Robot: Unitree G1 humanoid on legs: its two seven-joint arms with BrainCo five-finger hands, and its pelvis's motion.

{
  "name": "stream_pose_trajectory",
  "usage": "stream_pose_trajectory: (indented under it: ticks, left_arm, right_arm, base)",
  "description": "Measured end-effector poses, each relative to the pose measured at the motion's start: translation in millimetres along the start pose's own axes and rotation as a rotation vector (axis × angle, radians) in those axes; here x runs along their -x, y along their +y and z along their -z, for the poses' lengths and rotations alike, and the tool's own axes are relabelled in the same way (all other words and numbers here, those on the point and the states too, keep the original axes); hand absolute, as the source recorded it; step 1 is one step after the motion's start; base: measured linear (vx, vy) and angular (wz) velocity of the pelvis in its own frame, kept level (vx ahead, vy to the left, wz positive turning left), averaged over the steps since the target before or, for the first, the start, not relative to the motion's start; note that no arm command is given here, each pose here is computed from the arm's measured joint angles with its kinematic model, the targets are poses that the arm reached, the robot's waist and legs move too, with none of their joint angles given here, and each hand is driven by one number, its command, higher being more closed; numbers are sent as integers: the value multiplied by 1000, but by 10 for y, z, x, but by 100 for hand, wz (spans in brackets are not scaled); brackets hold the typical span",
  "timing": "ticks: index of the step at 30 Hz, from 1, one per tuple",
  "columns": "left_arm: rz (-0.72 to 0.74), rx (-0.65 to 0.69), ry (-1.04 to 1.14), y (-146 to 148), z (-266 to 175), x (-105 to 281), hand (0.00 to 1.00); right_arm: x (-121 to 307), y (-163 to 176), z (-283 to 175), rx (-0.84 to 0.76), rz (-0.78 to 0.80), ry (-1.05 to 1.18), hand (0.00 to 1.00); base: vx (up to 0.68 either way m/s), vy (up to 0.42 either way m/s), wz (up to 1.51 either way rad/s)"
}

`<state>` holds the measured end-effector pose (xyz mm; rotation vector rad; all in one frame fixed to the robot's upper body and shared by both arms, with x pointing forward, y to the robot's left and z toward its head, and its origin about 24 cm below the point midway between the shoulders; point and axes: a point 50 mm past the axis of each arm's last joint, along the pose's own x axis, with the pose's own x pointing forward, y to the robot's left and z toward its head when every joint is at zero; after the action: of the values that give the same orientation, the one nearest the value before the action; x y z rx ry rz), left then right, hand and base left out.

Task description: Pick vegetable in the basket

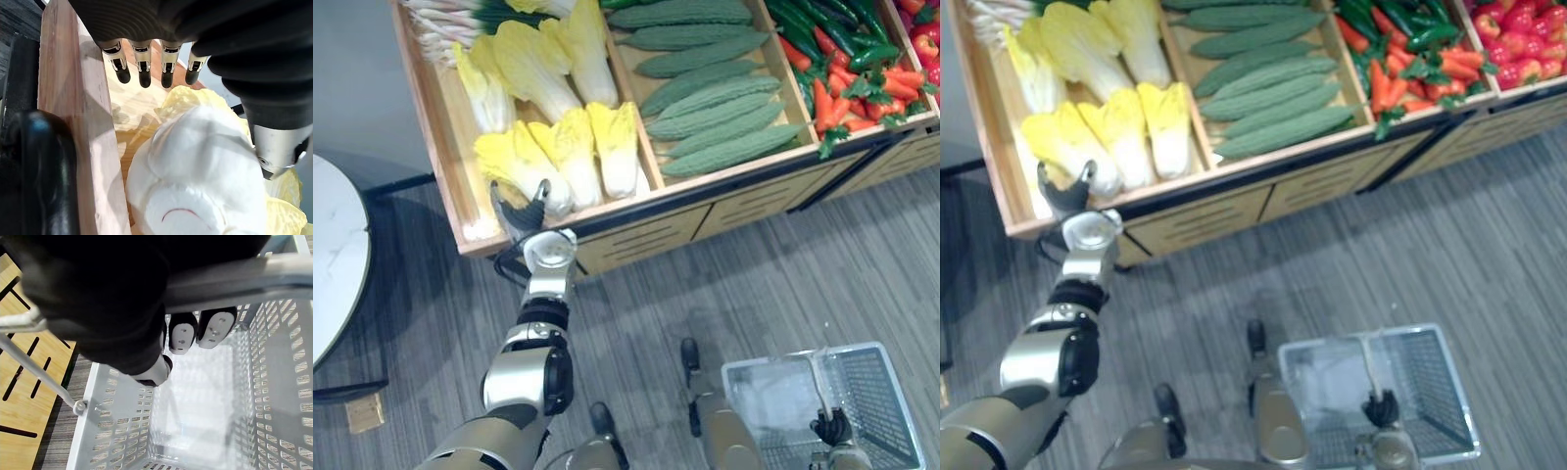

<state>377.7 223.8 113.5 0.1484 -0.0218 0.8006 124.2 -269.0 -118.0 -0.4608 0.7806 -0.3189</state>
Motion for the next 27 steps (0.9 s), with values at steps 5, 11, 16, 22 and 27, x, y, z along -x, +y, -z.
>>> stream_pose_trajectory:
  ticks: [5,11,16,22,27]
  left_arm:
    - [25,82,18,-160,-100,99,0]
    - [16,469,92,-347,-286,351,0]
    - [-3,485,124,-300,-151,406,0]
    - [9,401,121,-253,-48,331,0]
    - [10,293,162,-178,78,192,0]
  right_arm:
    - [-1,-2,-10,-1,2,-4,100]
    - [14,-6,6,-24,17,3,100]
    - [33,-20,20,-26,23,1,100]
    - [33,-24,24,-26,24,3,100]
    - [30,-35,27,-22,23,2,100]
  base:
    - [4,-20,-1]
    - [0,-21,2]
    - [-22,-33,0]
    - [-27,-27,0]
    - [0,0,0]
